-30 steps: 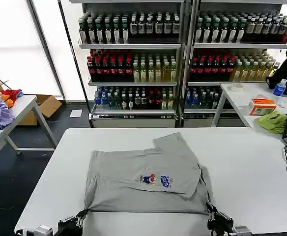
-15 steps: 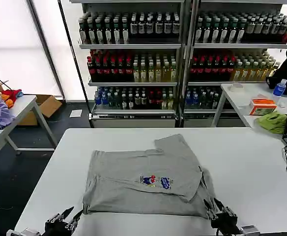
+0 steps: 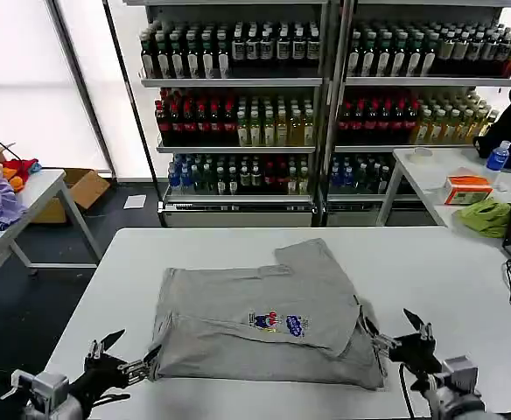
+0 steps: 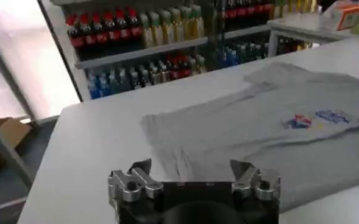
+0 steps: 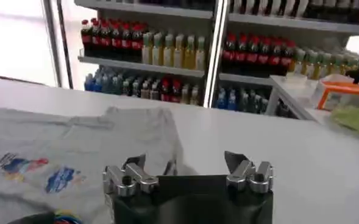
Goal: Fold and organize the clothes.
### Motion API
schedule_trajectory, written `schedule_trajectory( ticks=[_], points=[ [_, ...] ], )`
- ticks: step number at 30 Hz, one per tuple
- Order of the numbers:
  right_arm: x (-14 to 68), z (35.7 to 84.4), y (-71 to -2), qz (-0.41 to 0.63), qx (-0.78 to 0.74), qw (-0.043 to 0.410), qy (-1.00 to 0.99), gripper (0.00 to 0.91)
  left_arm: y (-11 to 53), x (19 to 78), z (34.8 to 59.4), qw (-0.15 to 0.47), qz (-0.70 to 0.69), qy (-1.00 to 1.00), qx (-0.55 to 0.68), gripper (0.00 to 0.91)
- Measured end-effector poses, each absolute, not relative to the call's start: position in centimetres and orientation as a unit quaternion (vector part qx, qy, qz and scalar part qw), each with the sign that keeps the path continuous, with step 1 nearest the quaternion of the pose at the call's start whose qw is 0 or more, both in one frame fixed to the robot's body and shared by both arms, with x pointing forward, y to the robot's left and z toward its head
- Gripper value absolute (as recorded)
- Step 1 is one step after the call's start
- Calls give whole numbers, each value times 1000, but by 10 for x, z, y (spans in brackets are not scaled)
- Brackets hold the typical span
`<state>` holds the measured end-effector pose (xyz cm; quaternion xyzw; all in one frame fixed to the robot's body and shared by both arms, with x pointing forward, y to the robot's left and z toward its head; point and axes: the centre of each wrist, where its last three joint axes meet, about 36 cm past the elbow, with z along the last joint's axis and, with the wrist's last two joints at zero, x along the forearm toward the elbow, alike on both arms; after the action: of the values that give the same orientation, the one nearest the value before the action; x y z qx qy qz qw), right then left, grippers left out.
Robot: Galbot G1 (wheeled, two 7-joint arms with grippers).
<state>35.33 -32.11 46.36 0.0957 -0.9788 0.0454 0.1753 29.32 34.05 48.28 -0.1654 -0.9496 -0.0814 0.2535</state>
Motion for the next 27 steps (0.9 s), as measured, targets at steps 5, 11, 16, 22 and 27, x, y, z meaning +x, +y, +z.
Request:
schedule_trajectory(
  ticks=[5,11,16,22,27],
  points=[
    [413,453,-324,25,118,183,-976,907,355,337,469,246,-74,-948,-188,907],
    [483,435,-320,3,130,208,-970,907,371,394,452,249,-73,-944,-203,907],
    [534,426,-311,-4,139,226,-964,907,376,436,438,254,-72,-942,-208,907],
    [580,423,-300,-6,147,244,-959,907,382,481,420,265,-74,-938,-209,907],
    [609,422,-290,-6,149,259,-954,907,384,513,410,275,-75,-936,-207,907]
  ],
)
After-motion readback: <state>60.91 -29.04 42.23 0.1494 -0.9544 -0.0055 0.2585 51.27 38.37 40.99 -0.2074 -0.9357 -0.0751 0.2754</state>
